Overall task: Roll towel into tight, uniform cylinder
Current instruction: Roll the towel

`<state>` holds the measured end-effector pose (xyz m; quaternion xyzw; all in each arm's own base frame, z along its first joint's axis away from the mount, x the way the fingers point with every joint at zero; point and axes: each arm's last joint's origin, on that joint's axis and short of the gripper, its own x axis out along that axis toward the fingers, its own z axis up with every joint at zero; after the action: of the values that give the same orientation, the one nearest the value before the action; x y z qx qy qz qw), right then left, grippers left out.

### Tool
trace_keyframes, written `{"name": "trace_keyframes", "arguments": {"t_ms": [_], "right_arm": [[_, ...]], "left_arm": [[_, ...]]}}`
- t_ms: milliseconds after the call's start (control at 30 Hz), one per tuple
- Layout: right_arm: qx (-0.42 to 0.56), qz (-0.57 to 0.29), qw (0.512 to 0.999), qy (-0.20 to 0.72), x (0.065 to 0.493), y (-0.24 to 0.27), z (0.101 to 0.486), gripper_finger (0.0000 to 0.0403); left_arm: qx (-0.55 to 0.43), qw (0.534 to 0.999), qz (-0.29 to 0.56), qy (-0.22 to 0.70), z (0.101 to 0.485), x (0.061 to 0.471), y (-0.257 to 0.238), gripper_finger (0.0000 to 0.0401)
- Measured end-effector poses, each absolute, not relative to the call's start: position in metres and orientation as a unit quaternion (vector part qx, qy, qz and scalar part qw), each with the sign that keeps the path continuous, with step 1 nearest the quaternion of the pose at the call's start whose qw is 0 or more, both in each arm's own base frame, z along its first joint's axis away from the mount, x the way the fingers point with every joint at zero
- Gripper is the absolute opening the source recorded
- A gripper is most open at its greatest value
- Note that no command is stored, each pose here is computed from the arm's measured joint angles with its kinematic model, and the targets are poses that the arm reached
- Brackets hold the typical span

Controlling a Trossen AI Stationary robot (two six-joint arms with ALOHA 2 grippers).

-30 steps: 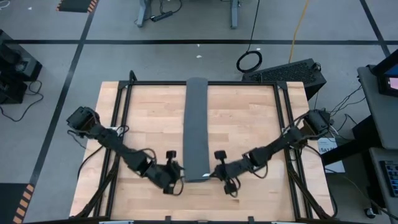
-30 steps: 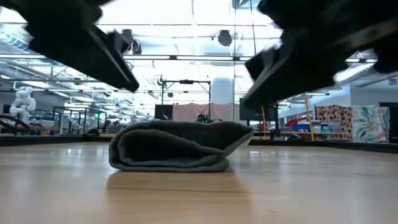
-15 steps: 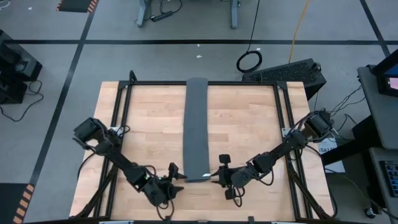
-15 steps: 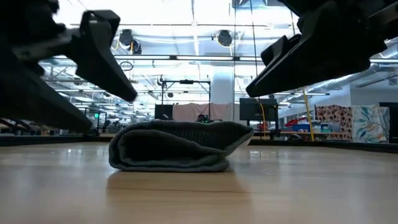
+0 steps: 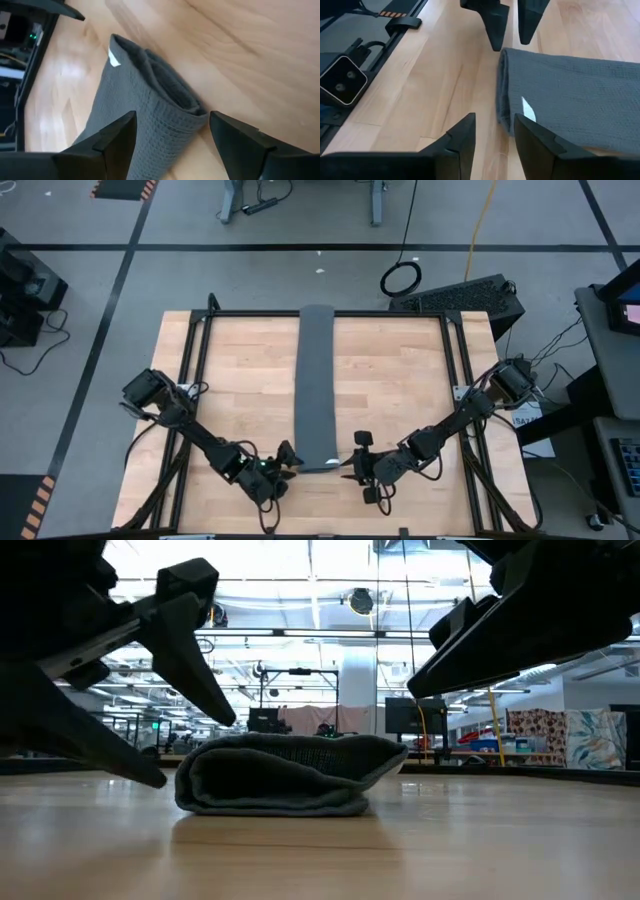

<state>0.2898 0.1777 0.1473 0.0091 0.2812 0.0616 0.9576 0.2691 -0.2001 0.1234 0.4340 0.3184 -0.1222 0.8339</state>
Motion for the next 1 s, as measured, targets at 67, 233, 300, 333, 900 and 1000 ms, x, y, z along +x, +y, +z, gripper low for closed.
{"name": "trace_keyframes", "arguments": {"t_ms": [67, 233, 300, 333, 900, 1000], "right_arm": [[0.011, 0.059, 0.958, 0.282, 0.29, 0.178, 0.147, 0.0125], [0.011, 0.059, 0.958, 0.282, 0.29, 0.178, 0.147, 0.0125], [0.011, 0.059, 0.958, 0.282, 0.29, 0.178, 0.147, 0.0125], [0.011, 0.059, 0.958, 0.282, 0.29, 0.178, 0.147, 0.0125], [-0.02, 0.071, 0.954, 0.289, 0.287, 0.184, 0.139, 0.0126], [-0.081, 0.084, 0.951, 0.285, 0.284, 0.192, 0.129, 0.0126]], "left_arm": [[0.444, 0.827, -0.131, 0.32, 0.123, 0.271, -0.198, 0.0255], [0.457, 0.814, -0.164, 0.32, 0.122, 0.274, -0.195, 0.0255], [0.469, 0.806, -0.168, 0.32, 0.122, 0.274, -0.193, 0.025], [0.474, 0.802, -0.169, 0.322, 0.122, 0.275, -0.192, 0.0246], [0.422, 0.811, -0.21, 0.346, 0.106, 0.285, -0.182, 0.002], [0.404, 0.82, -0.202, 0.352, 0.105, 0.286, -0.182, 0.0018]]}}
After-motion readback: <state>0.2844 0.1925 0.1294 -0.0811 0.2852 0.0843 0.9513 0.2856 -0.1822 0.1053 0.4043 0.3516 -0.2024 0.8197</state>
